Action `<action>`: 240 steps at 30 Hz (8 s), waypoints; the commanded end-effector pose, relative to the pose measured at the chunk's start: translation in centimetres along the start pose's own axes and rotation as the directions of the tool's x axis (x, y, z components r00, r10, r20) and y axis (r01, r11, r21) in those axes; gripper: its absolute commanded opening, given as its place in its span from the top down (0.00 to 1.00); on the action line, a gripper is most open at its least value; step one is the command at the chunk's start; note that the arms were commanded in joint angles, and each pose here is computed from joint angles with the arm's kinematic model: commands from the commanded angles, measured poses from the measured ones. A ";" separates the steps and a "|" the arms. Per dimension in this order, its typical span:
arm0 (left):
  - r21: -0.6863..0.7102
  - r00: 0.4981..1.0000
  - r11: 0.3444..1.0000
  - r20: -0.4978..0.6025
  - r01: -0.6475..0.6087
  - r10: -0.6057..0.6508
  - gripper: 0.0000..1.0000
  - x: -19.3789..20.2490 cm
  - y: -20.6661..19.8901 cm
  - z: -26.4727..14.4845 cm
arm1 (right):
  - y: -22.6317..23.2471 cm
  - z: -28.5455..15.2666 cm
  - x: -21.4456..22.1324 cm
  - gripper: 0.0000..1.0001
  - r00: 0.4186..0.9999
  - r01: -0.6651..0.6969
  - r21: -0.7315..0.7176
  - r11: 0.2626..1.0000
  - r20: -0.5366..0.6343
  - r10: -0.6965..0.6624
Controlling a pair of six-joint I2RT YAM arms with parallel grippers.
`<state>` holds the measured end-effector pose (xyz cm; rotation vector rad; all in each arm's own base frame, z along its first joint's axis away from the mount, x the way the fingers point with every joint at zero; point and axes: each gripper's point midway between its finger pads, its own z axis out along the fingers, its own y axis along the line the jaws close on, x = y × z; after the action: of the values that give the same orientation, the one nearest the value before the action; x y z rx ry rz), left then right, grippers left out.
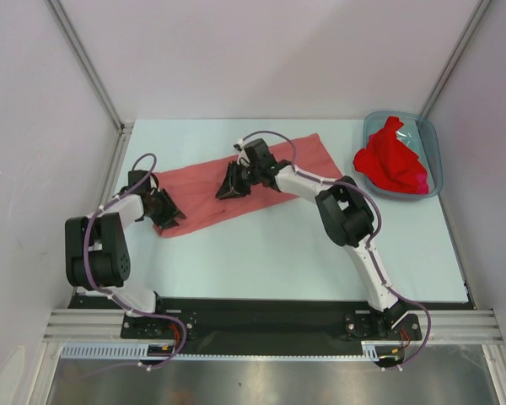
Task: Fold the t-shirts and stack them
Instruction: Fold the tshirt
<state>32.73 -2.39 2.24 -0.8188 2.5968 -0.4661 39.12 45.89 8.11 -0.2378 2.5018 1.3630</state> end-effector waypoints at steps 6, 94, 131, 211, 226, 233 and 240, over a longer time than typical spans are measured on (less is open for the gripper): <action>-0.018 0.998 0.998 -0.034 0.060 -0.061 0.56 1.8 1.8 1.5 | -1.3 0.8 2.0 0.75 0.989 -0.131 -0.122 0.984 -0.088 0.121; -0.058 0.904 0.907 0.122 0.417 -0.409 0.63 1.6 8.7 -2.3 | -27.1 -26.6 -6.0 0.39 0.836 -0.525 0.601 0.603 0.496 0.234; -0.155 0.929 0.938 0.259 0.310 -0.264 1.00 -9.9 9.3 -0.9 | -26.8 -30.4 10.6 1.00 0.913 -0.406 0.810 0.424 0.341 0.224; 0.157 0.916 0.975 0.345 0.157 -0.204 0.50 -7.0 2.4 -8.2 | -10.7 -0.3 -10.4 0.61 0.946 0.298 0.100 0.949 0.104 -0.308; 0.159 0.917 0.973 0.338 0.168 -0.214 0.49 -7.8 2.3 -7.7 | -10.2 -0.3 -11.4 0.94 0.962 0.244 -0.036 0.969 0.139 -0.237; 0.157 0.918 0.972 0.333 0.173 -0.217 0.49 -8.3 2.3 -7.3 | -9.4 0.7 -9.7 0.78 0.969 0.236 -0.102 0.966 0.094 -0.227; 0.152 0.918 0.973 0.330 0.176 -0.218 0.49 -8.4 2.4 -7.2 | -10.0 1.5 -9.6 0.90 0.977 0.196 -0.097 0.976 0.103 -0.186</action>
<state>33.28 5.42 7.88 -1.0609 2.2054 -0.4673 51.10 41.19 3.04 -0.4353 2.2779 1.3673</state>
